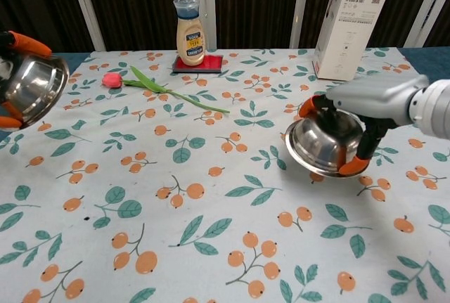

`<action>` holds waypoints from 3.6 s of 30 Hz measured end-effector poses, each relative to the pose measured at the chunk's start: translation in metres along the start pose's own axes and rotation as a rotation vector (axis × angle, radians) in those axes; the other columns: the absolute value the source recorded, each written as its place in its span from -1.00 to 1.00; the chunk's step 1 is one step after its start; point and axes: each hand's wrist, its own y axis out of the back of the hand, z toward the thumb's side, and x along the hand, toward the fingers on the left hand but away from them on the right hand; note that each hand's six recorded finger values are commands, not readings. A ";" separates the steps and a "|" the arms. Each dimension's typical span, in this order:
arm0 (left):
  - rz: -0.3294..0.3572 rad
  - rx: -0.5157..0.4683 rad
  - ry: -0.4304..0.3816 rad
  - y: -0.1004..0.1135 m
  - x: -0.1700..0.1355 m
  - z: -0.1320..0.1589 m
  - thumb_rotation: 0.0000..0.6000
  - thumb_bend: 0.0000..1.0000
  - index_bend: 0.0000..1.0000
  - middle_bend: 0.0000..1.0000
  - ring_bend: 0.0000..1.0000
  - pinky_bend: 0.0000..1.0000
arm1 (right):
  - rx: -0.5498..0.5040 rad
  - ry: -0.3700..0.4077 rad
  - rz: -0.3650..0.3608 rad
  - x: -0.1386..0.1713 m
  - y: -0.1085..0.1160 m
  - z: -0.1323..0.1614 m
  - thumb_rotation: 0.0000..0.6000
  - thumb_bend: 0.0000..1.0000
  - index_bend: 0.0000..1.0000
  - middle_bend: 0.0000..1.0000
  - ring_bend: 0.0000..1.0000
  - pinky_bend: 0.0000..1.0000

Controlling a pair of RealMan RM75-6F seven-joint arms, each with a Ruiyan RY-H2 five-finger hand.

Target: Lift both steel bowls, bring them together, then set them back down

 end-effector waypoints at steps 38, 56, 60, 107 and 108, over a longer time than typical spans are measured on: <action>0.400 -0.591 -0.480 0.033 0.077 0.103 1.00 -0.32 -0.25 0.29 0.01 0.39 | -1.527 0.098 -0.150 0.020 0.122 -0.091 1.00 0.21 0.89 0.80 1.00 1.00; 0.342 -0.679 -0.531 0.005 0.107 0.150 1.00 -0.32 -0.25 0.29 0.01 0.39 | -1.584 0.161 -0.007 0.014 0.115 -0.043 1.00 0.21 0.89 0.80 1.00 1.00; 0.333 -0.691 -0.546 0.001 0.110 0.160 1.00 -0.32 -0.25 0.29 0.01 0.39 | -1.582 0.177 0.010 0.013 0.113 -0.031 1.00 0.21 0.88 0.80 1.00 1.00; 0.364 -0.618 -0.676 -0.005 0.101 0.213 1.00 -0.27 -0.22 0.30 0.01 0.39 | -1.575 0.196 -0.009 0.023 0.118 0.014 1.00 0.23 0.88 0.80 1.00 1.00; 0.365 -0.618 -0.678 -0.003 0.100 0.213 1.00 -0.26 -0.22 0.30 0.01 0.39 | -1.576 0.196 -0.005 0.023 0.118 0.012 1.00 0.23 0.88 0.80 1.00 1.00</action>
